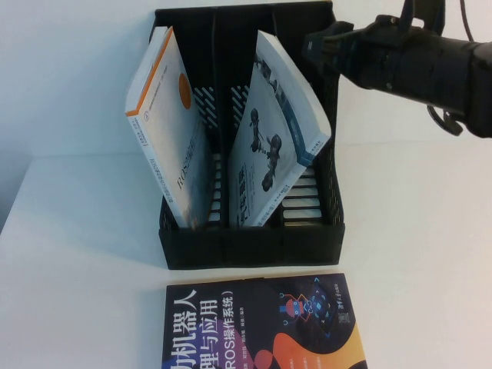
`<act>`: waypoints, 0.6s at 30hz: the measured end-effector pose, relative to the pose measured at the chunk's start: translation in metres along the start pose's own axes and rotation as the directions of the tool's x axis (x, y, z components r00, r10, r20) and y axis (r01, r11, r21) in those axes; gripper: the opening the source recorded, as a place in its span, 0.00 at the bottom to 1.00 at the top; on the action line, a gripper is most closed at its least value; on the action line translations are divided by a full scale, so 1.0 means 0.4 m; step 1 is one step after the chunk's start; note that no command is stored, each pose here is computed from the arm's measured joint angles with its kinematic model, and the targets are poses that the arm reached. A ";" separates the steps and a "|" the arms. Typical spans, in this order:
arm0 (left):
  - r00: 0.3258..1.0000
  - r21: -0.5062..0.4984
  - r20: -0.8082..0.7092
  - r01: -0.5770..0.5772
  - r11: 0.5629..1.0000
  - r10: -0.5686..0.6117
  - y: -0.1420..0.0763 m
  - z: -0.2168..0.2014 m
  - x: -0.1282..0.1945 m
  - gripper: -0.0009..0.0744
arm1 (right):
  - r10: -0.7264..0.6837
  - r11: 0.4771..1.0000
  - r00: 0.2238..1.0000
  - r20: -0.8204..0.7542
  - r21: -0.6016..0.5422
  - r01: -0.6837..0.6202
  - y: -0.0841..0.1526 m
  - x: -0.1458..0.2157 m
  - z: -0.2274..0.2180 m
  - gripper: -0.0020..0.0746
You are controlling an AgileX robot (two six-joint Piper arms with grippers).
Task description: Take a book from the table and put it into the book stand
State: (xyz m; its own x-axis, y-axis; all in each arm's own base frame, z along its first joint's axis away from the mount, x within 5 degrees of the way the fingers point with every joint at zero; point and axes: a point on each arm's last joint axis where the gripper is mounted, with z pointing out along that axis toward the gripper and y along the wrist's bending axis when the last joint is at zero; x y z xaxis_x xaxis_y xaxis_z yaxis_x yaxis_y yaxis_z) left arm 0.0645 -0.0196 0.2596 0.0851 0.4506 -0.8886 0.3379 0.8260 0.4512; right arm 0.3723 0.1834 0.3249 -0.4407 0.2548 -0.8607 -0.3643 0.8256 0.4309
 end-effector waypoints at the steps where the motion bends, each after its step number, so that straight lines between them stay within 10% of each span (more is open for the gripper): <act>1: 1.000 0.000 0.000 0.002 1.000 -0.002 0.000 0.000 0.000 0.01 | 0.008 1.000 1.000 0.001 0.000 -0.008 0.000 0.000 0.000 0.54; 12: 1.000 -0.001 0.000 0.000 1.000 0.000 0.000 0.000 0.000 0.01 | 0.022 0.998 0.998 0.060 -0.065 -0.018 0.039 -0.057 -0.036 0.56; 18: 1.000 -0.003 0.000 -0.006 1.000 0.006 0.001 0.000 0.000 0.01 | 0.007 0.988 0.986 0.165 -0.153 0.018 0.101 -0.144 -0.141 0.27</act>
State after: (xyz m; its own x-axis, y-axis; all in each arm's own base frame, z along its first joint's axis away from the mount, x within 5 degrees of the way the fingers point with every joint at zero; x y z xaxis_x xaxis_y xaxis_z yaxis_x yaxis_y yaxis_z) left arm 0.0645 -0.0195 0.2598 0.0876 0.4557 -0.8858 0.3349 0.8240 0.4570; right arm 0.3367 0.1737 0.4072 -0.3021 0.3404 -0.8904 -0.4932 0.7435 0.4516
